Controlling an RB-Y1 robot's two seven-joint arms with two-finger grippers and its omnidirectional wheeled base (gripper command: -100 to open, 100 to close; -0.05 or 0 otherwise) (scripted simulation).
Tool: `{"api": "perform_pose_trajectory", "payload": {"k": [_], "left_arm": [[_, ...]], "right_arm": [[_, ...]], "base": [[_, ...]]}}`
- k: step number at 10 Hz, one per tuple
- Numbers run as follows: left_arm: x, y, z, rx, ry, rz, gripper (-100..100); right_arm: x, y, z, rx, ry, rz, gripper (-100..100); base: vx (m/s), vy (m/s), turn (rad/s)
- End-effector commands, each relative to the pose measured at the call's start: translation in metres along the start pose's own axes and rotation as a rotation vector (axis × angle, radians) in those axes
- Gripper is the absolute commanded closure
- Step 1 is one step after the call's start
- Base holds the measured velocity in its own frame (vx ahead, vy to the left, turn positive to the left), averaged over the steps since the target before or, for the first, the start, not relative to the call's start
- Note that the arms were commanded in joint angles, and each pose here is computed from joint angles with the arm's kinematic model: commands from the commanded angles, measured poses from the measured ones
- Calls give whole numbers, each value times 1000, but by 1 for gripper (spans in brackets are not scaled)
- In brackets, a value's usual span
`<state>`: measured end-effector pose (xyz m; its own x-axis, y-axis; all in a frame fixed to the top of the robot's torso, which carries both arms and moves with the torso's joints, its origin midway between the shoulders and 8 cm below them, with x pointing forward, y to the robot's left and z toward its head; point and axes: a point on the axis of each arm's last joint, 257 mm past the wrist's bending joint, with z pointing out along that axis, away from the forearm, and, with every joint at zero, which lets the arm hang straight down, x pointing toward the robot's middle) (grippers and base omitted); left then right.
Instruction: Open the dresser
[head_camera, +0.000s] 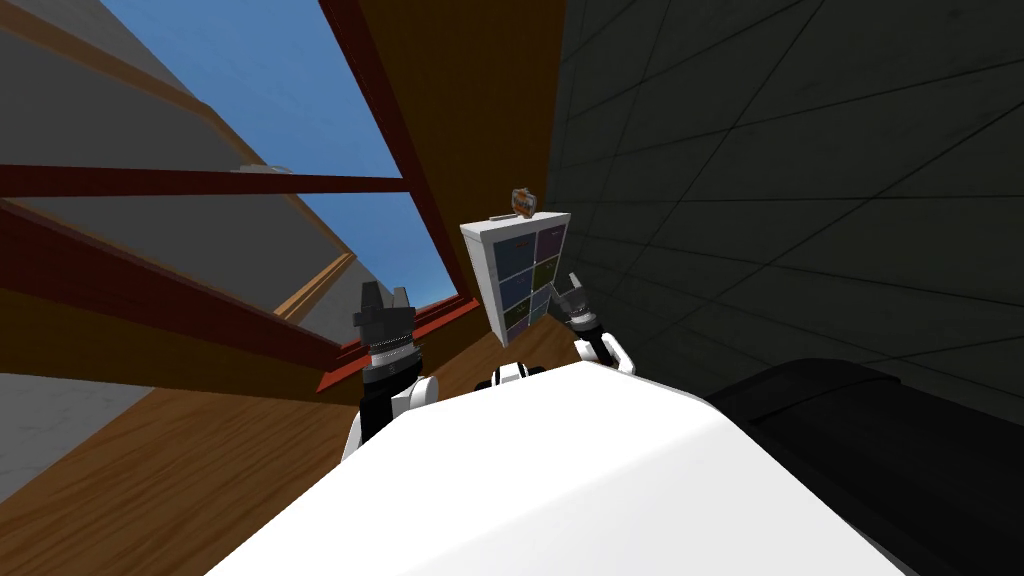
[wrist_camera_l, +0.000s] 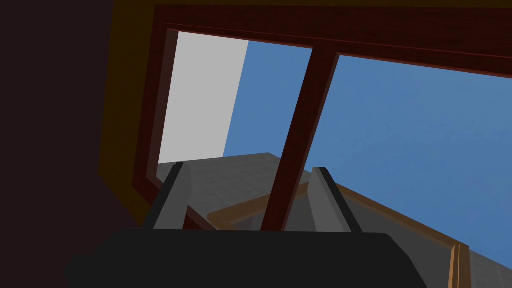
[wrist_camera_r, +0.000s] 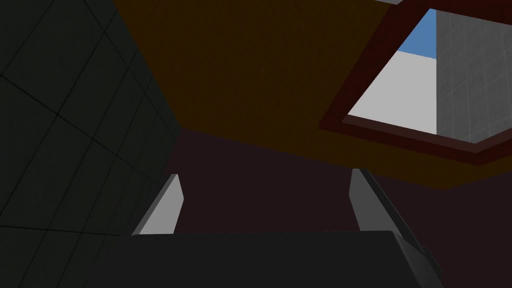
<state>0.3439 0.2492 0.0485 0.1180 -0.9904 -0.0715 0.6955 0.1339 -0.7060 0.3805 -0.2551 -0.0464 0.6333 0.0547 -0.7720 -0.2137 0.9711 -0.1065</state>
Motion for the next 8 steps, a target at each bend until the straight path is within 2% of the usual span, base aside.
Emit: {"api": "perform_pose_trajectory", "payload": {"k": [1, 3, 4, 6, 7, 8], "left_arm": [[0, 0, 0, 0, 0, 0, 0], [0, 0, 0, 0, 0, 0, 0], [0, 0, 0, 0, 0, 0, 0], [0, 0, 0, 0, 0, 0, 0], [0, 0, 0, 0, 0, 0, 0], [0, 0, 0, 0, 0, 0, 0]], "right_arm": [[14, 2, -5, -16, 24, -83, -100], [14, 2, -5, -17, 24, -120, -100], [27, 3, -10, -31, 46, -168, -100], [27, 3, -10, -32, 45, -205, -100], [39, 5, -15, -48, 67, -253, -100], [39, 5, -15, -49, 66, -281, -100]], "base": [[70, 33, -61], [51, 26, -16], [74, 33, -68], [53, 29, -11], [63, 37, -70], [70, 40, -33]]}}
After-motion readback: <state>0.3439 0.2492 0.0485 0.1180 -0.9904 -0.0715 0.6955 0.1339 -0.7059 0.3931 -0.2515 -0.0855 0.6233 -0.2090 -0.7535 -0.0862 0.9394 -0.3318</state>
